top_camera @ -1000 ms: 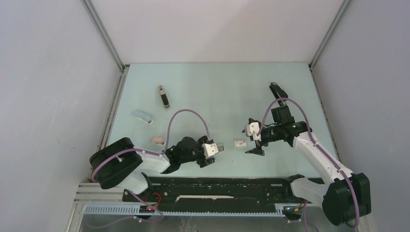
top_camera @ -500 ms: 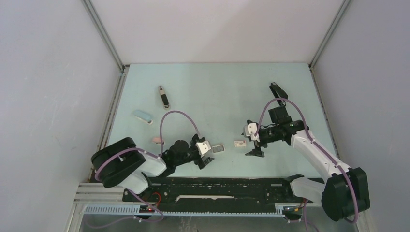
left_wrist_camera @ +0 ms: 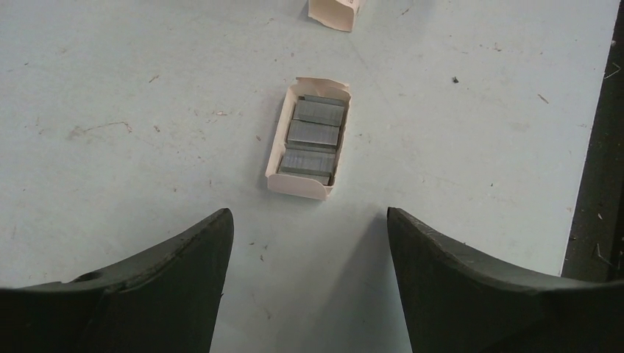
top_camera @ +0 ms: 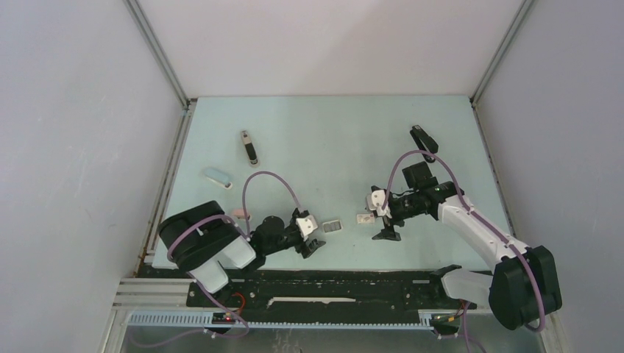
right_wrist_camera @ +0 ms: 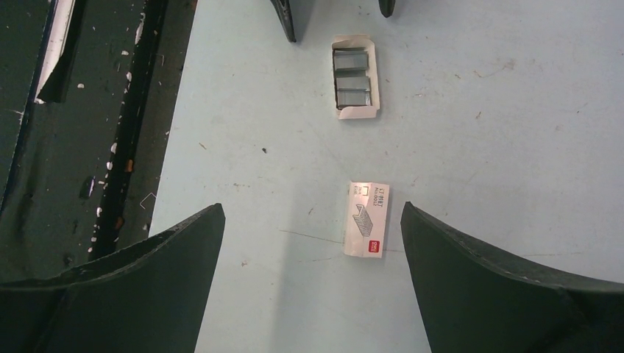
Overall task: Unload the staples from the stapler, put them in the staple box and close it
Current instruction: Close the staple box at the center of the board.
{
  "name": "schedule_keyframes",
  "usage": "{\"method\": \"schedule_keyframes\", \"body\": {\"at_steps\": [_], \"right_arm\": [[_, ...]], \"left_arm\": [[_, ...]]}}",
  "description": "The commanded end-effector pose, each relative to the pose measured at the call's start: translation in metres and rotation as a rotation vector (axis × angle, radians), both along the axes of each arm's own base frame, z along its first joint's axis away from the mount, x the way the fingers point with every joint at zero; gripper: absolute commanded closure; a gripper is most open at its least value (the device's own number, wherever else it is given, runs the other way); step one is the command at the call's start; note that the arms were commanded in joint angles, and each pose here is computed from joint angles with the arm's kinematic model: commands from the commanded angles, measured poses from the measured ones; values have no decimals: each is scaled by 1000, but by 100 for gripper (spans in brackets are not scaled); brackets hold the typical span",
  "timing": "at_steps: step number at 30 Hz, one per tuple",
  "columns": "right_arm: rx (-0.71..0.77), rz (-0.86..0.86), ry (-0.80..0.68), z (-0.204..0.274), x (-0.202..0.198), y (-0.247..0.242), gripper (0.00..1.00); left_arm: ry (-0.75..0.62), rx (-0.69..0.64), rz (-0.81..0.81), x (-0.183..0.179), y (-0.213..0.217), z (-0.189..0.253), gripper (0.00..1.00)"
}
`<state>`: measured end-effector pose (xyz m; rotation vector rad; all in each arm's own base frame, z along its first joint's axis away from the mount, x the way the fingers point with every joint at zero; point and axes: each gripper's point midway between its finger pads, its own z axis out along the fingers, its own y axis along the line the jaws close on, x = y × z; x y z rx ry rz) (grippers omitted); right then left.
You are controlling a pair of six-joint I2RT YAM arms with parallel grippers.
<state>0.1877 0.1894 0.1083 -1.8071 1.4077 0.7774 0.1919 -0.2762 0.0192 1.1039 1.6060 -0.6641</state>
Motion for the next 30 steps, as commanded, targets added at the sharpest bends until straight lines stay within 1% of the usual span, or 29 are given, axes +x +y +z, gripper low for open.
{"method": "schedule_keyframes", "body": {"at_steps": [1, 4, 12, 16, 22, 24, 26, 30], "right_arm": [[8, 15, -37, 10, 6, 3, 1], [5, 18, -38, 9, 6, 4, 1], [-15, 0, -41, 6, 10, 2, 2], [-30, -9, -36, 2, 12, 0, 2], [-39, -17, -35, 0, 14, -1, 2], [-45, -26, -35, -1, 16, -1, 2], [-59, -44, -33, -3, 20, -3, 2], [-93, -78, -28, -11, 28, -6, 3]], "left_arm": [[-13, -48, -3, 6, -6, 9, 19], [-15, -47, -2, 11, -7, 9, 20], [19, -13, -32, 21, -16, -1, 28], [34, 12, -56, 21, -20, -6, 35], [51, 31, -85, 19, -25, -11, 47], [58, 31, -101, 17, -26, -11, 54], [65, 29, -113, 16, -28, -12, 63], [72, 31, -124, 13, -28, -14, 66]]}}
